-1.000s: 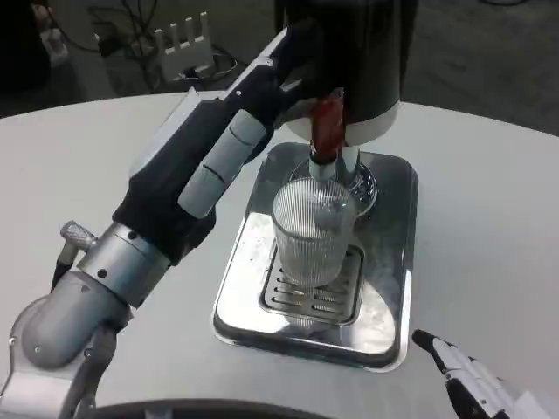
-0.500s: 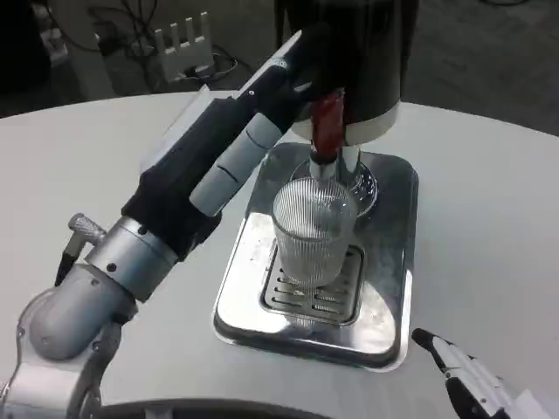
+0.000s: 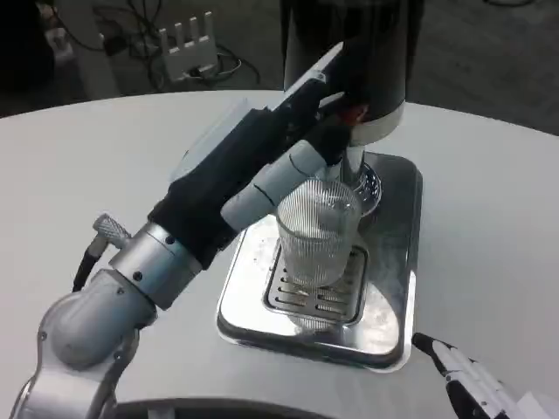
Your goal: Grasp the cup under the faucet to collect the drink, then remove the cup.
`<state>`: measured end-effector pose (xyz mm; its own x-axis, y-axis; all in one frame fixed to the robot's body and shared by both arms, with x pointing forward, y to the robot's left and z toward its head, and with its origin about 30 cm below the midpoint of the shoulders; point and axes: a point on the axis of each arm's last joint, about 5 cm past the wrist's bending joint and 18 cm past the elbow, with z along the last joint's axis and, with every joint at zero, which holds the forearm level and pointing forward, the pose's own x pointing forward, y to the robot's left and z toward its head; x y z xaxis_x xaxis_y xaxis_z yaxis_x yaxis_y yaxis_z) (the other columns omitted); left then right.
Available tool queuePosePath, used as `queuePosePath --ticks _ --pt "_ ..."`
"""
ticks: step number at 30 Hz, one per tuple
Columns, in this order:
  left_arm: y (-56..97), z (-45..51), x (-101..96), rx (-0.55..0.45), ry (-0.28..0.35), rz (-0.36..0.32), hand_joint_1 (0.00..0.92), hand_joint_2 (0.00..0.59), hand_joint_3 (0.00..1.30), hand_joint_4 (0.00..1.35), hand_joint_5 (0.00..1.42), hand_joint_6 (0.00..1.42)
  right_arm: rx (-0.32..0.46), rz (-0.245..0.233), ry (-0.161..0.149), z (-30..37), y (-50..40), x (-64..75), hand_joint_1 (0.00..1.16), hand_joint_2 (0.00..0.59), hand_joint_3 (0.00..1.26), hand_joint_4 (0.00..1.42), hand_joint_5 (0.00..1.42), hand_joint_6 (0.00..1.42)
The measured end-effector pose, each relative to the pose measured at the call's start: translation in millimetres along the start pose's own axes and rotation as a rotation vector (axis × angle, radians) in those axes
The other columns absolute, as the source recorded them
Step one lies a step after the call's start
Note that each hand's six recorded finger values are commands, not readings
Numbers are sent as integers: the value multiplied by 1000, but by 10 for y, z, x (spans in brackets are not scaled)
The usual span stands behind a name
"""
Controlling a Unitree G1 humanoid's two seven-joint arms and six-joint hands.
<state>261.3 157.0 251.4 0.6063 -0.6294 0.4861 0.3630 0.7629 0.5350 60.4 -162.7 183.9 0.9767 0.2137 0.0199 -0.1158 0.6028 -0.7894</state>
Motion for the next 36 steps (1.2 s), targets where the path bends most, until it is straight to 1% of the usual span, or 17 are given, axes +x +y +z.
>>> queuePosePath --ticks 7,12,13,14,16,18,19,20,21,22,25,28,30,32,33,35,36 --pt "-52 34 -30 104 -2 -27 0 84 39 23 127 110 1 -1 0 0 1 0 458 460 34 0 0 0" --pt "-58 35 -41 134 -5 -30 0 82 38 23 125 109 3 -10 -1 1 3 0 459 461 35 0 0 0" --pt "-61 32 -48 137 -4 -23 0 81 38 21 123 109 17 -18 -2 -3 9 2 460 463 37 0 0 0" --pt "-65 26 -61 137 -3 -16 0 81 37 20 121 109 39 -34 -3 -14 21 10 470 460 43 9 0 0" --pt "-72 18 -79 136 -2 -8 0 81 37 17 118 109 87 -70 -3 -56 61 38 558 400 54 39 0 0" --pt "-70 15 -86 136 -1 -1 0 82 37 16 117 109 116 -107 -2 -87 101 64 629 359 62 71 18 46" --pt "-67 14 -93 136 -1 6 0 82 37 15 116 109 166 -162 -7 -114 150 93 660 327 63 87 46 78" --pt "-65 13 -98 137 0 10 0 82 37 15 115 109 195 -198 -4 -126 172 113 701 290 64 101 61 100" --pt "-61 12 -103 137 1 14 0 82 37 14 115 109 221 -255 -7 -135 200 141 734 270 64 106 66 107" --pt "-60 12 -104 137 1 15 0 81 37 14 114 109 225 -264 -8 -136 204 145 756 263 70 106 78 129" --pt "-55 9 -117 138 5 20 0 81 37 13 113 109 276 -348 -35 -162 287 252 788 232 73 106 86 155" --pt "-53 11 -118 140 5 21 0 81 37 13 113 109 315 -376 -45 -179 335 332 796 210 67 106 86 170" --pt "-50 14 -120 148 6 21 0 81 37 13 113 107 369 -392 -37 -212 403 416 797 195 64 95 96 177" --pt "-46 15 -121 151 7 21 0 81 37 12 112 104 394 -402 -30 -221 442 454 798 191 64 94 97 179" --pt "-43 15 -122 153 8 21 0 81 37 12 112 103 415 -415 -27 -229 490 507 797 190 64 94 97 179" --pt "-41 16 -123 158 9 20 0 81 37 12 112 100 437 -415 -18 -237 560 580 793 187 64 103 105 181" --pt "-39 16 -124 162 10 19 0 81 37 12 112 99 443 -413 -22 -232 587 613 793 186 64 105 106 182"
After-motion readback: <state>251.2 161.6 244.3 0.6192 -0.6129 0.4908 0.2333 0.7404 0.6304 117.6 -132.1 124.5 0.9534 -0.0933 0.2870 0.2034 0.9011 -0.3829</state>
